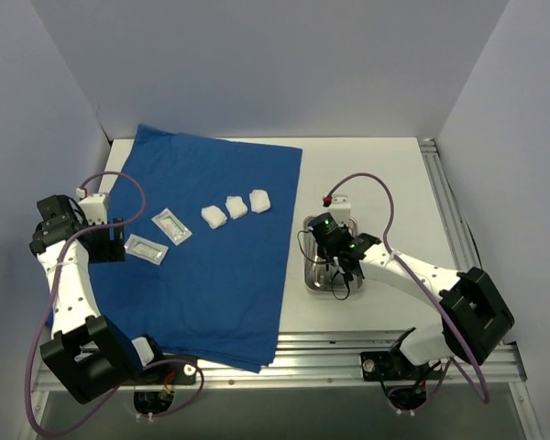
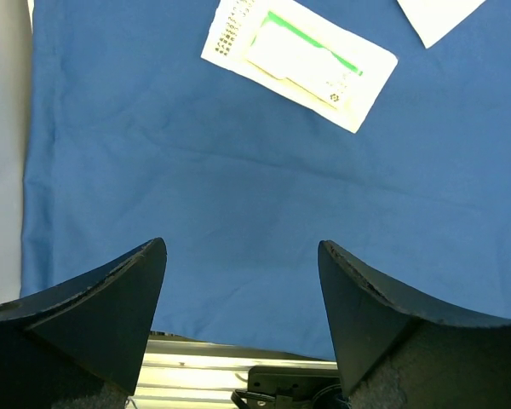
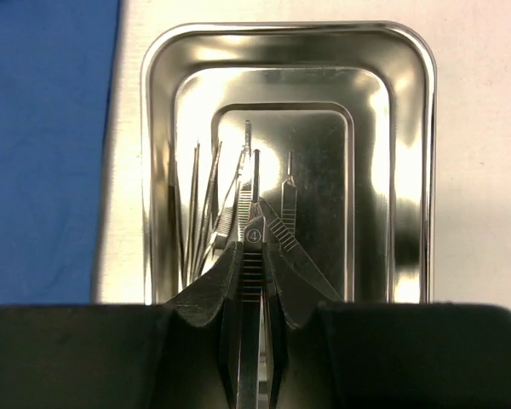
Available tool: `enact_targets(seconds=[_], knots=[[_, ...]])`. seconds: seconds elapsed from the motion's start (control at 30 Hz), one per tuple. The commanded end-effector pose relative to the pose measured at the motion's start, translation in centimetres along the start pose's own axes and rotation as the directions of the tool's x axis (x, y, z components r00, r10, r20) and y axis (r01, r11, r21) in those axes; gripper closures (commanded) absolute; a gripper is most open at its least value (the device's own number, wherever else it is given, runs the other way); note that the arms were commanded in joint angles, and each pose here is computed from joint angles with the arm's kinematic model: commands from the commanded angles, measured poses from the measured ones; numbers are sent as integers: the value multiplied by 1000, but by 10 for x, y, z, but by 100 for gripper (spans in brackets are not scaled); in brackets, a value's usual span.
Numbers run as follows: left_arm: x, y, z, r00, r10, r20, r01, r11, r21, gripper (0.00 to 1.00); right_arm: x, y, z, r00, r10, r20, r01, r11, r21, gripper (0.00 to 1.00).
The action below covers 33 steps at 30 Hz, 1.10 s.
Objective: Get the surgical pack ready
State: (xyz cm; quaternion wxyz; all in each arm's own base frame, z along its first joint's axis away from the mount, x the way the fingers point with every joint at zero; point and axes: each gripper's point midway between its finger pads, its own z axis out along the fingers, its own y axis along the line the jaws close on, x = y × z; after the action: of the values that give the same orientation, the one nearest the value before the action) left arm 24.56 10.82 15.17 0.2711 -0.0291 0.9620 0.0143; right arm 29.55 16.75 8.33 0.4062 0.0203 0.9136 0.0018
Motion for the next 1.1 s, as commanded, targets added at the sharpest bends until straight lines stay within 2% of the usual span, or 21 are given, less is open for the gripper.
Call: enact_targets(seconds=[0.0, 0.2, 0.47, 0.57, 0.83, 0.93, 1.07], knots=[[-16, 5, -10, 999, -11, 41, 13, 999, -44, 18, 12, -12, 10, 999, -26, -48, 28, 999, 39, 100], [-15, 9, -10, 999, -13, 34, 16, 997, -77, 18, 34, -19, 23, 991, -64, -117, 71, 995, 65, 100], [-13, 13, -8, 1000, -11, 27, 14, 995, -102, 18, 42, -28, 24, 989, -65, -135, 77, 993, 84, 99], [-13, 13, -9, 1000, -11, 27, 14, 995, -103, 18, 46, -29, 25, 987, -57, -148, 69, 994, 80, 86], [-13, 10, -4, 1000, -4, 19, 5, 996, -88, 18, 35, -30, 16, 992, -26, -126, 36, 996, 81, 73], [-11, 10, 0, 1000, -5, 10, 5, 996, -83, 18, 30, -35, 14, 993, 5, -118, 4, 997, 81, 73], [-11, 11, 4, 1000, -4, 5, 4, 997, -82, 18, 32, -50, 17, 990, 50, -134, -35, 993, 113, 82]])
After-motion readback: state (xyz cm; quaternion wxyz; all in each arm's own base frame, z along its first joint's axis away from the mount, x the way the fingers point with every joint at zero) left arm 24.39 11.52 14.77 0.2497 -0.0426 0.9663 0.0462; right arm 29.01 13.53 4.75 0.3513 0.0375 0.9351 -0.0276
